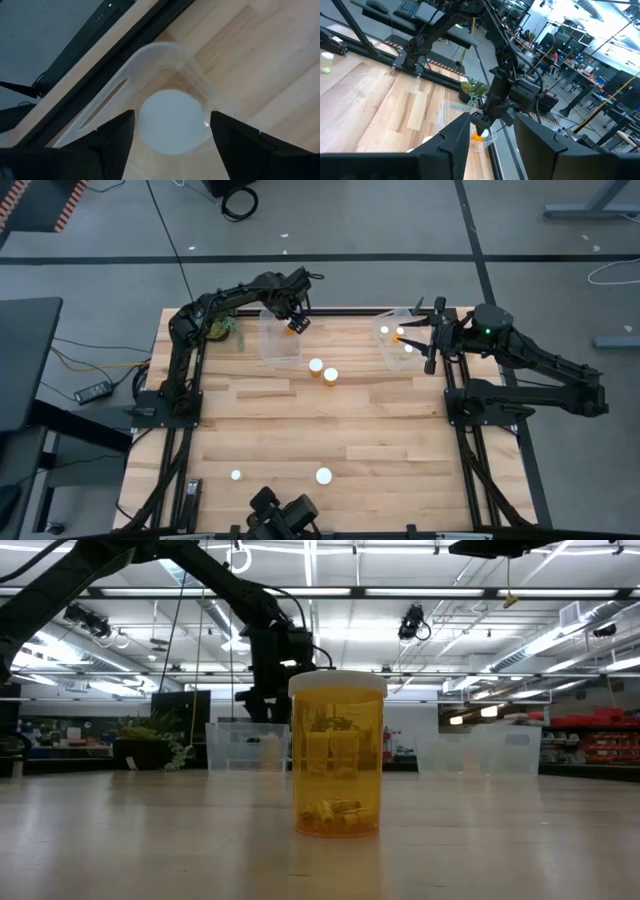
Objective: Pick and place medicine bottles into bin by pill shape (circle, oval)
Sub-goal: Put the big pill bottle into the left transparent bin
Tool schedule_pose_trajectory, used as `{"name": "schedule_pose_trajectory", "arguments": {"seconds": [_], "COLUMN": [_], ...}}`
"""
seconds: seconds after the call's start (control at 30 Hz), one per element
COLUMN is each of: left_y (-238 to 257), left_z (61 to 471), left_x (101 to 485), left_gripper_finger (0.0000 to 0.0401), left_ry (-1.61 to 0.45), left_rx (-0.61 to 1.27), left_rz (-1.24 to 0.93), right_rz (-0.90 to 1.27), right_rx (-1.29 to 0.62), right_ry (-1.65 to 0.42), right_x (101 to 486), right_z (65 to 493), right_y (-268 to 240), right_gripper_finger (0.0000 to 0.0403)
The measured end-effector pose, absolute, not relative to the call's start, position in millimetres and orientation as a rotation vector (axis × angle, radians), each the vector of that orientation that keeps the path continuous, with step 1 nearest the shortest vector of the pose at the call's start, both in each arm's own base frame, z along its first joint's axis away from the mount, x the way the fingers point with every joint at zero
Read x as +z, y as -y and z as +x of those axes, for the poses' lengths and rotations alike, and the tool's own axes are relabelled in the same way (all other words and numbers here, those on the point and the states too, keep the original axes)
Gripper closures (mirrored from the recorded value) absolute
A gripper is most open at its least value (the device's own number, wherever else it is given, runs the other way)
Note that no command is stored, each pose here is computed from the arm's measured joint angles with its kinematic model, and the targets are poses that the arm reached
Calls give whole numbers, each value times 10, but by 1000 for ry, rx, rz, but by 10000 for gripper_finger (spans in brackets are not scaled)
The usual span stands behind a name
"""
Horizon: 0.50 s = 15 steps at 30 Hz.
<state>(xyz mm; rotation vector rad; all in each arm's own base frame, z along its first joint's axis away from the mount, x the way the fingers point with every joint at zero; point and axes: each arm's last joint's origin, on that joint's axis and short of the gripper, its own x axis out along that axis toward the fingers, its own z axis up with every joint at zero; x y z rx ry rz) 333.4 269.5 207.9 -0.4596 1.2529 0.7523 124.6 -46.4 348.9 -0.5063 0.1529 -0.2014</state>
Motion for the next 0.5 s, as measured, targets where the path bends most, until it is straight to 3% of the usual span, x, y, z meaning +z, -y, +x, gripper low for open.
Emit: {"name": "schedule_pose_trajectory", "arguments": {"seconds": [0.3, 0.5], "left_y": [-2479, -2076], "left_z": [3600, 3829], "left_x": [2484, 2495], "left_gripper_finger": [131, 131], "left_ry": [-1199, -1261], "left_rx": [667, 476], "left_rz": [-355, -166], "right_rz": [-506, -506], "right_rx": [-201, -201], "right_ry": [-153, -153], "right_x": [3489, 3489], "right_z": [1246, 1245], "right_y": [464, 464], "right_gripper_finger": [242, 242]}}
